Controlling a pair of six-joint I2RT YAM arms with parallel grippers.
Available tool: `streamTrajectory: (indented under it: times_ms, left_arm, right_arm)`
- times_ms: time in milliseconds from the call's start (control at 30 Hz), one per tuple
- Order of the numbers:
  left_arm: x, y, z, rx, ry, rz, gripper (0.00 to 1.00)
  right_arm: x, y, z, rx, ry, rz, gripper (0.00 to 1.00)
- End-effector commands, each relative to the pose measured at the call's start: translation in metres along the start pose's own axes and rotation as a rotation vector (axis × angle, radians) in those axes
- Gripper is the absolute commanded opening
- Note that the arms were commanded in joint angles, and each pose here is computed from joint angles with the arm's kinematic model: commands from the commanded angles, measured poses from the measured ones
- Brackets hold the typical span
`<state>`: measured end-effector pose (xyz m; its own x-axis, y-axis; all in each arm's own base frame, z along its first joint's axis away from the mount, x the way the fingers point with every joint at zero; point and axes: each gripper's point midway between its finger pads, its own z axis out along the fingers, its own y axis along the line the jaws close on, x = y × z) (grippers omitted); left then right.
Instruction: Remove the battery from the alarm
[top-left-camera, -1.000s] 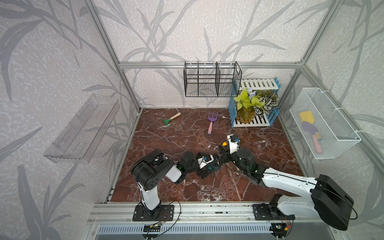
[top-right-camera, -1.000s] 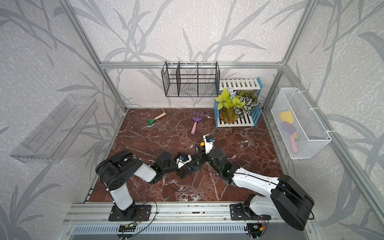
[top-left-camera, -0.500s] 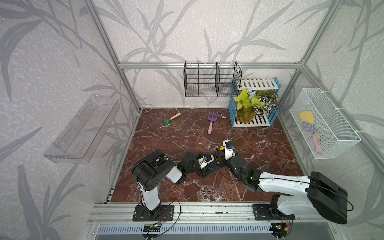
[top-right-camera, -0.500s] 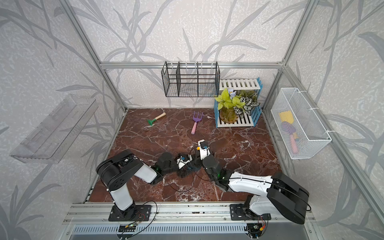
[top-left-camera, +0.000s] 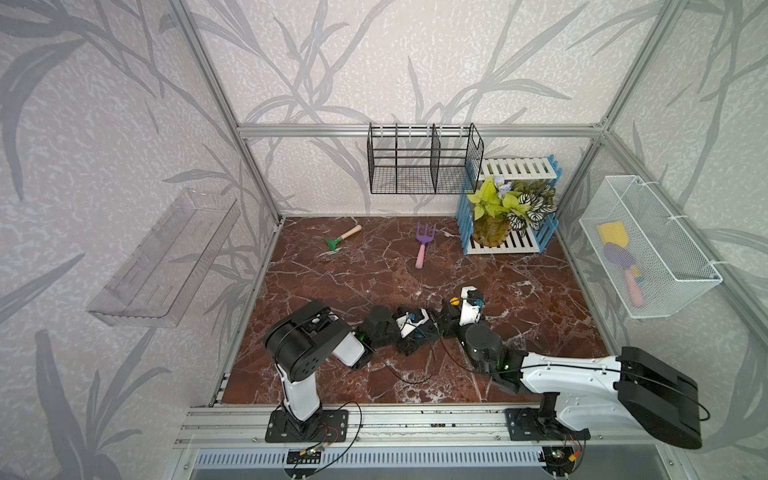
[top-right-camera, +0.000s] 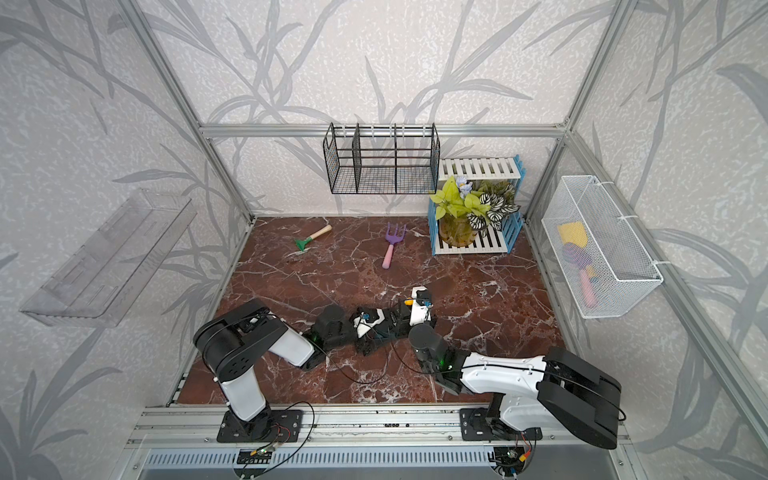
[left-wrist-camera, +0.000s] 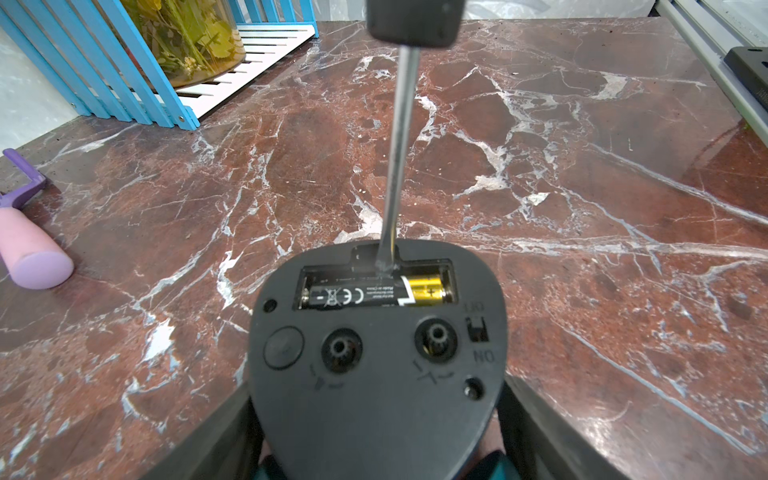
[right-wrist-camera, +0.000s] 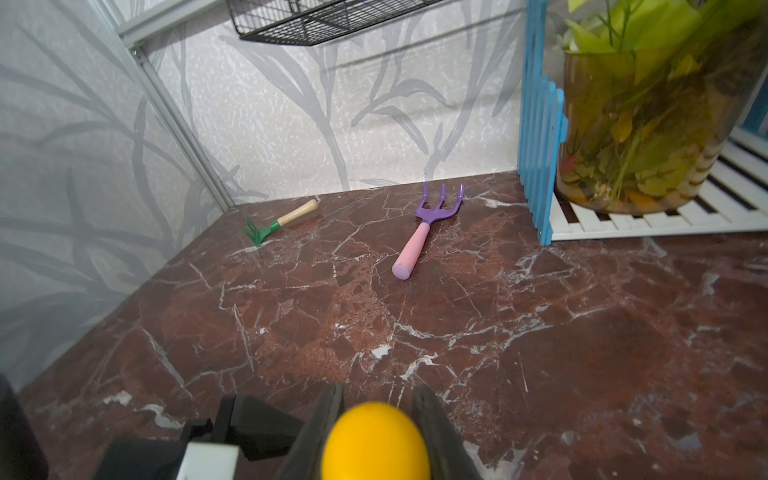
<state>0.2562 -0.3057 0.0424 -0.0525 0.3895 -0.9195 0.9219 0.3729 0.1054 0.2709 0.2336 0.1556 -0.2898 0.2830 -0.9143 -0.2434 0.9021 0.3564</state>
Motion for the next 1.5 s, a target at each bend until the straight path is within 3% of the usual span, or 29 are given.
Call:
streamTrajectory:
  times_ms: [0,233,333,467,600,867,1167,1333,1467]
  left_arm:
    - [0.006,0.001,0.006,-0.002,0.016,-0.066,0.6]
    - [0.008,0.0,0.007,0.008,0.023,-0.068,0.59]
    - [0.007,0.0,0.007,0.01,0.022,-0.069,0.59]
    - [0.006,0.001,0.007,0.006,0.021,-0.069,0.58]
    - [0.006,0.001,0.006,0.003,0.02,-0.07,0.58]
    - [0.007,0.0,0.005,0.01,0.02,-0.069,0.58]
    - [0.008,-0.001,0.005,0.018,0.021,-0.069,0.58]
    - [0.007,0.0,0.004,0.018,0.02,-0.068,0.58]
    - [0.007,0.002,0.004,0.01,0.031,-0.076,0.58]
  right_arm:
    - [0.105,-0.039,-0.017,-0.012,0.398,0.033,0.0]
    - [0.1,-0.058,-0.007,-0.042,0.44,0.097,0.0]
    - [0.097,-0.032,-0.005,-0.133,0.468,0.003,0.0]
    - [0.082,0.024,-0.009,-0.219,0.409,-0.216,0.0]
    - [0.091,0.032,-0.009,-0.201,0.43,-0.278,0.0]
    - [0.123,-0.038,0.001,-0.061,0.508,0.012,0.0]
    - [0.132,-0.07,-0.001,-0.007,0.494,0.231,0.0]
    - [0.122,-0.072,0.0,-0.006,0.463,0.243,0.0]
    - [0.091,-0.069,0.0,0.009,0.407,0.156,0.0]
